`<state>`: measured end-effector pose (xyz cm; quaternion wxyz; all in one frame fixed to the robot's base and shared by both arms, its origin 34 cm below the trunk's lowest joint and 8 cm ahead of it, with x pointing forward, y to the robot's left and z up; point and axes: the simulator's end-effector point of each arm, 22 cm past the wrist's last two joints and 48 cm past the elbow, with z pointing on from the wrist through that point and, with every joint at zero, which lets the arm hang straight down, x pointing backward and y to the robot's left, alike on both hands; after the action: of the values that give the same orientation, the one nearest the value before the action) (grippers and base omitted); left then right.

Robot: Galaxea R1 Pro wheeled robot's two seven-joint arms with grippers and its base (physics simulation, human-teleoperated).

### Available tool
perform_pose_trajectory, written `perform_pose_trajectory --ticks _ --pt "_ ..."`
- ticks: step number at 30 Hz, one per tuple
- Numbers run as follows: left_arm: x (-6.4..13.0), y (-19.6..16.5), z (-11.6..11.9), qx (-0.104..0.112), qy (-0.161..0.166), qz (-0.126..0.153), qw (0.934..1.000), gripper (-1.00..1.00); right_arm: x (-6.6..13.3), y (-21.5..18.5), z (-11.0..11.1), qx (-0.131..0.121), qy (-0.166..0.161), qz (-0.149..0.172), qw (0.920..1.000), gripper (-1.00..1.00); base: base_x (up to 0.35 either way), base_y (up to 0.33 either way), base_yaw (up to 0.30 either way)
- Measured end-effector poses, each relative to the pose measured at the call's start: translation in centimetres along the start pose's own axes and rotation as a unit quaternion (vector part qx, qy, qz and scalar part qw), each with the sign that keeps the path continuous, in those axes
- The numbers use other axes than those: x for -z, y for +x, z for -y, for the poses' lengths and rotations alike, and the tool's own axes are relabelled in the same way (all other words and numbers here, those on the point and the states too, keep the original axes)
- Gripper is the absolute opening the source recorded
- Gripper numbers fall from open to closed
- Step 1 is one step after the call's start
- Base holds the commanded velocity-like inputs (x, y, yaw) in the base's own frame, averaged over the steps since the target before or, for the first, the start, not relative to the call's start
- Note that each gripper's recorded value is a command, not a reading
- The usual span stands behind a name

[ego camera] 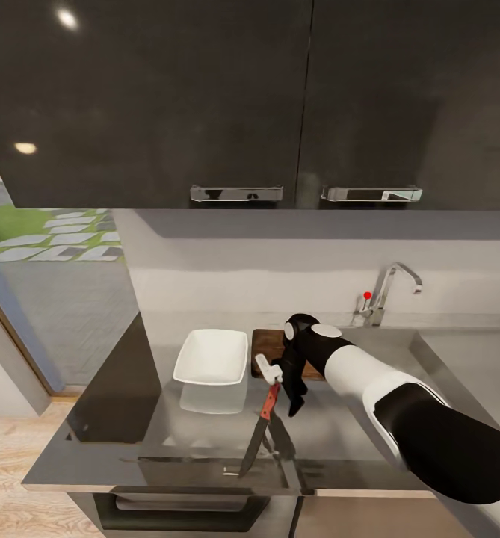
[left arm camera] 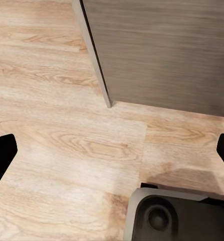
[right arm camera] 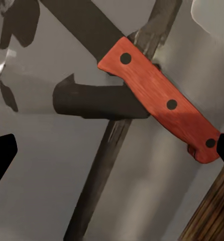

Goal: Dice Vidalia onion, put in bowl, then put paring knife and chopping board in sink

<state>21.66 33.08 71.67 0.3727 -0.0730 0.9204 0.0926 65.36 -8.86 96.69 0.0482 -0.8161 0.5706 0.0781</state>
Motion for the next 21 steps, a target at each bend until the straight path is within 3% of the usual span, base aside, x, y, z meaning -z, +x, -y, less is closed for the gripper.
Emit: perform_pose_trajectory --ticks 15,21 --pt "0.0 0.0 0.0 0.000 0.000 0.000 1.0000 1.00 0.2 0.0 2.9 -0.001 0.065 0.001 0.9979 1.00 0.069 0.062 0.000" --pt "0.0 0.0 0.0 0.000 0.000 -0.001 1.0000 1.00 0.0 0.0 3.1 -0.002 0.070 0.001 0.9976 1.00 0.005 0.013 0.000"
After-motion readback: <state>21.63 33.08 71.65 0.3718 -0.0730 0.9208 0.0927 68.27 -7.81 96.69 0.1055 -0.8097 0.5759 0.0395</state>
